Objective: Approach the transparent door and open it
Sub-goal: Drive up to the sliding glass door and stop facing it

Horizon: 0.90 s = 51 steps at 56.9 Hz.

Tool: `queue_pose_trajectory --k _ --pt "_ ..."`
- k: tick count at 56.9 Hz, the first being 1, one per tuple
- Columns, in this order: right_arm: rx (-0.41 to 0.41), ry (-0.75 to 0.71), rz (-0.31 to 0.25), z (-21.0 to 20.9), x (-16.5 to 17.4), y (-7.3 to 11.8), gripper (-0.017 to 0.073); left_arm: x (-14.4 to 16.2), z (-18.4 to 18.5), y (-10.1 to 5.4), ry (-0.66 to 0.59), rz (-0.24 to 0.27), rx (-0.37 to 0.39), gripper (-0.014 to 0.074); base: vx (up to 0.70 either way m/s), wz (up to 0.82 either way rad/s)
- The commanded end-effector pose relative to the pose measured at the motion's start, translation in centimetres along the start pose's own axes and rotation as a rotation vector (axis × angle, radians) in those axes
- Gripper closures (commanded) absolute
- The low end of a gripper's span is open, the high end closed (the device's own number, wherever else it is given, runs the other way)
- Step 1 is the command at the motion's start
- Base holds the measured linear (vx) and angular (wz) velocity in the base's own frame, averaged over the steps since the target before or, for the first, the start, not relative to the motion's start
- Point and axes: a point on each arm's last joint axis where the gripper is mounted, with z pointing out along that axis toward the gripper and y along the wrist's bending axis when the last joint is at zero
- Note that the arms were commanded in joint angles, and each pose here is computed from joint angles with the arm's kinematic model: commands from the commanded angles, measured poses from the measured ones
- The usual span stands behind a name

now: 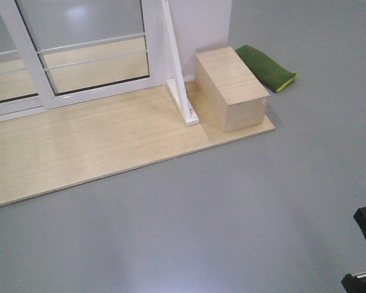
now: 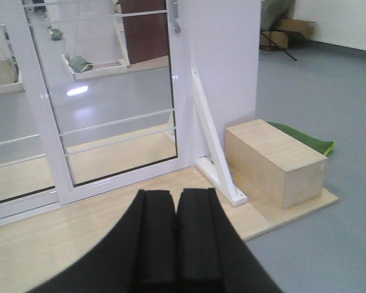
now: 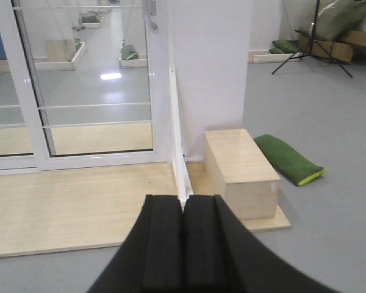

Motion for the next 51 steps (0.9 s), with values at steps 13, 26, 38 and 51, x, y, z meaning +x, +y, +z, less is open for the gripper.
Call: queue_pose_trajectory --k 13,26,38,51 --pt "0.012 -0.095 -0.011 -0.11 -0.67 -0.08 0.0561 -0.52 -0.07 0.02 -0.087 -0.008 -0.001 0.0591 0.48 0.35" --pt "0.012 -0.095 -0.011 -0.11 -0.67 -0.08 0.0561 -0.52 -0.07 0.02 -0.087 -0.008 -0.001 0.0591 0.47 0.16" --pt "0.012 -0.095 -0.011 -0.11 -0.67 -0.08 0.0561 -0.52 -0.07 0.02 -0.087 -0.008 -0.001 0.0591 0.46 0.08" --pt "0.012 -0.095 -0.011 -0.11 -0.67 -0.08 0.0561 -0.52 -0.07 0.02 -0.087 -0.008 -0.001 0.0591 0.45 0.11"
